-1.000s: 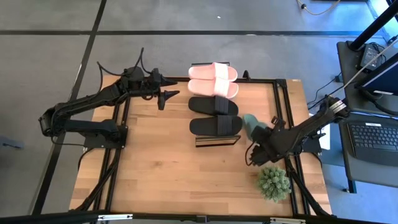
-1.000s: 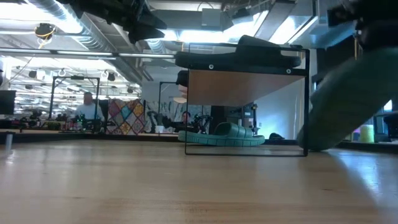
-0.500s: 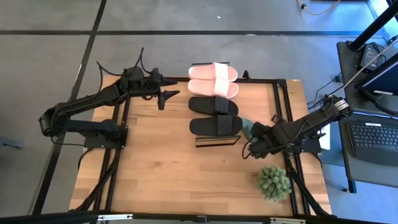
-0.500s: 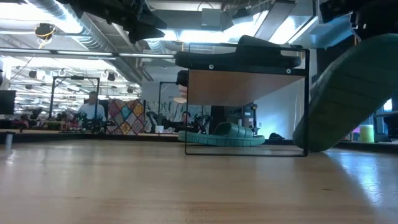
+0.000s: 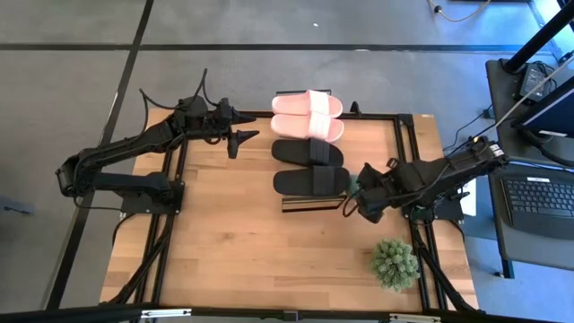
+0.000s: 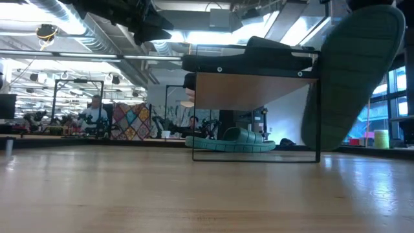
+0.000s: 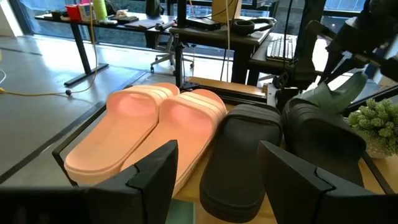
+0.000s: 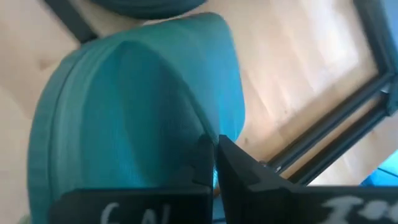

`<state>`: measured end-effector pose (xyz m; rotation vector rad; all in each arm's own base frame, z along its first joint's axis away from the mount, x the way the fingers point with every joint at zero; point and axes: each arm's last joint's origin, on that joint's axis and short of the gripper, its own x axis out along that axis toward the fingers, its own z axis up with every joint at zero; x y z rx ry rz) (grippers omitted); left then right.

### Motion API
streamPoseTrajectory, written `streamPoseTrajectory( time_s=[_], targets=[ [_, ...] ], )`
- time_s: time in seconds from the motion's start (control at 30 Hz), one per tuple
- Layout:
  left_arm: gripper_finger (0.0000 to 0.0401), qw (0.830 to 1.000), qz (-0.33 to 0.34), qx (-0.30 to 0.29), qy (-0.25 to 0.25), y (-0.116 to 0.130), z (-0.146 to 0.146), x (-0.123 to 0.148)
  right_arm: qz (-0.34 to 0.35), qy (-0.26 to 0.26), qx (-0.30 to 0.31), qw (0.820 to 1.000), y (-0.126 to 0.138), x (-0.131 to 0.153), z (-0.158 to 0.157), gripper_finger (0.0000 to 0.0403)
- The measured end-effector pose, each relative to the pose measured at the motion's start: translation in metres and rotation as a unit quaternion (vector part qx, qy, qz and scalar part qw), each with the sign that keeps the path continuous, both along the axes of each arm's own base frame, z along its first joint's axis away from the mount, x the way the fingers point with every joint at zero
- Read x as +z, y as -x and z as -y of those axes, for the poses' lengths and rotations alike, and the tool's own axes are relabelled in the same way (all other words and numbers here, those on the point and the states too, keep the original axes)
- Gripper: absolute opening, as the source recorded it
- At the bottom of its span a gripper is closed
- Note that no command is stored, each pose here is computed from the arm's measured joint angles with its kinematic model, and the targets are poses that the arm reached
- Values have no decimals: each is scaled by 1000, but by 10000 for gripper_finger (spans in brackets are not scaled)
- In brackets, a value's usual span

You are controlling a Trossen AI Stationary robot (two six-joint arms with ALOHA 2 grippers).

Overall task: Pick and place slides into the shelf
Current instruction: Put the green slide under the shelf

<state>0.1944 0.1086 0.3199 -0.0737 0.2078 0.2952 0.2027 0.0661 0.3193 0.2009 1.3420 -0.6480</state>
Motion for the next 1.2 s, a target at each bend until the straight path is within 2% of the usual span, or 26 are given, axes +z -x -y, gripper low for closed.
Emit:
streamPoseTrajectory(
  time_s=[0.13,0.43,0.6,0.7,0.8,0.97,1.2],
  targets=[
    [212,1000,0,0,0,0,0,0,-13,-41,12,999,-1,3,1,7],
    [212,1000,0,0,0,0,0,0,-31,-97,7,995,0,2,-2,6],
    [212,1000,0,0,0,0,0,0,-54,-162,6,985,2,2,-6,6],
    [212,1000,0,0,0,0,0,0,-54,-182,12,982,3,6,-9,6],
    [212,1000,3,0,-2,0,0,1,-30,-193,9,981,2,19,-12,6],
    [212,1000,15,0,-9,-1,-1,3,47,-215,7,975,1,58,-13,6],
    [212,1000,24,0,-14,-1,-1,5,158,-195,13,968,7,105,-8,6]
  ],
)
